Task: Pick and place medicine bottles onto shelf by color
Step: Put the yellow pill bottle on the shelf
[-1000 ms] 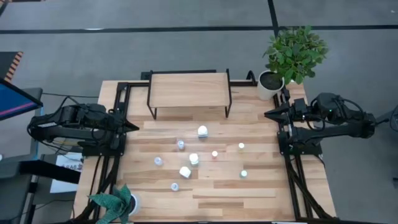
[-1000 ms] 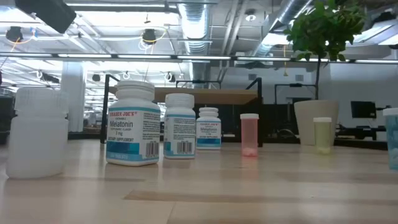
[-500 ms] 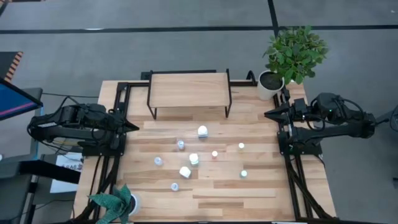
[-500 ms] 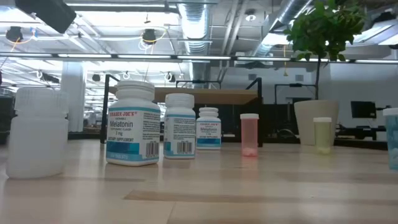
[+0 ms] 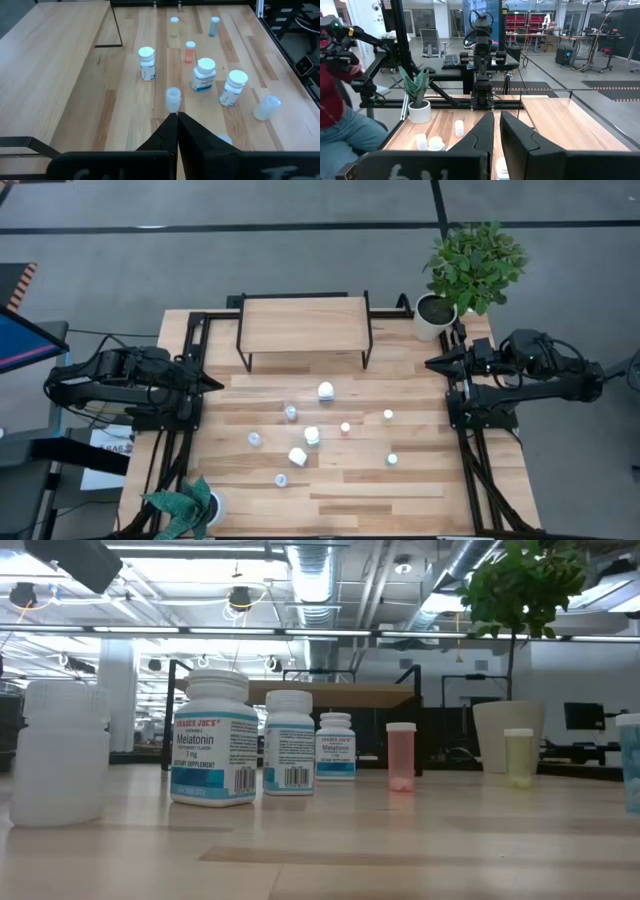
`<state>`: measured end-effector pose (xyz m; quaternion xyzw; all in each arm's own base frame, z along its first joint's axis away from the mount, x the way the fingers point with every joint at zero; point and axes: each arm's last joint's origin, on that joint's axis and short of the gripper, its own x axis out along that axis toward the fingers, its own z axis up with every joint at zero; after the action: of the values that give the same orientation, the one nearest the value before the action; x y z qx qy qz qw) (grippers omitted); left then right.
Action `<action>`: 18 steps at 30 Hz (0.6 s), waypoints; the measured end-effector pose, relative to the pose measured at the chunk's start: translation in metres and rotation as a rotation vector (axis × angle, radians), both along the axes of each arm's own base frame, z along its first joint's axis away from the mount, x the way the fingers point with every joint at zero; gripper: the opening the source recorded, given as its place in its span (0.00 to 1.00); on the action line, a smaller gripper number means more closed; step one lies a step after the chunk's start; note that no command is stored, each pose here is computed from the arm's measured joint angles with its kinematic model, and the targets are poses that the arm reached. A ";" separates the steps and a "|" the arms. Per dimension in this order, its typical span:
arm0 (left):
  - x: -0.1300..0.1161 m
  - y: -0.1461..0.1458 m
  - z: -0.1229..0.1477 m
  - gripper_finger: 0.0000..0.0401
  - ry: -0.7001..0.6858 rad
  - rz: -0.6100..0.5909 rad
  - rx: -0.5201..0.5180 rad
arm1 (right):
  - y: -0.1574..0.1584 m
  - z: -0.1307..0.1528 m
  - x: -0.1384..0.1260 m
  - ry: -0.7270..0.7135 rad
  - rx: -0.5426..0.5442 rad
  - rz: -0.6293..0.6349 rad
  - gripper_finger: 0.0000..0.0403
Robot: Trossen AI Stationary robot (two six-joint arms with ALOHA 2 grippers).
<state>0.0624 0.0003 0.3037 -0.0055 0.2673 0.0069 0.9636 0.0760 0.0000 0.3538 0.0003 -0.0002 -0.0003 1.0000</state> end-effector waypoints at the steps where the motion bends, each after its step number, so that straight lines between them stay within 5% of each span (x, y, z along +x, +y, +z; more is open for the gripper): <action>1: 0.001 0.000 0.001 0.00 -0.010 0.003 -0.004 | 0.000 0.000 0.000 0.000 0.000 0.000 0.15; 18: 0.012 0.000 0.022 0.00 -0.255 0.018 -0.033 | 0.000 0.000 0.000 0.000 0.000 0.000 0.15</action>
<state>0.0742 0.0004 0.3255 -0.0246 0.1425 0.0106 0.9894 0.0760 0.0000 0.3538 0.0001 -0.0001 -0.0003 1.0000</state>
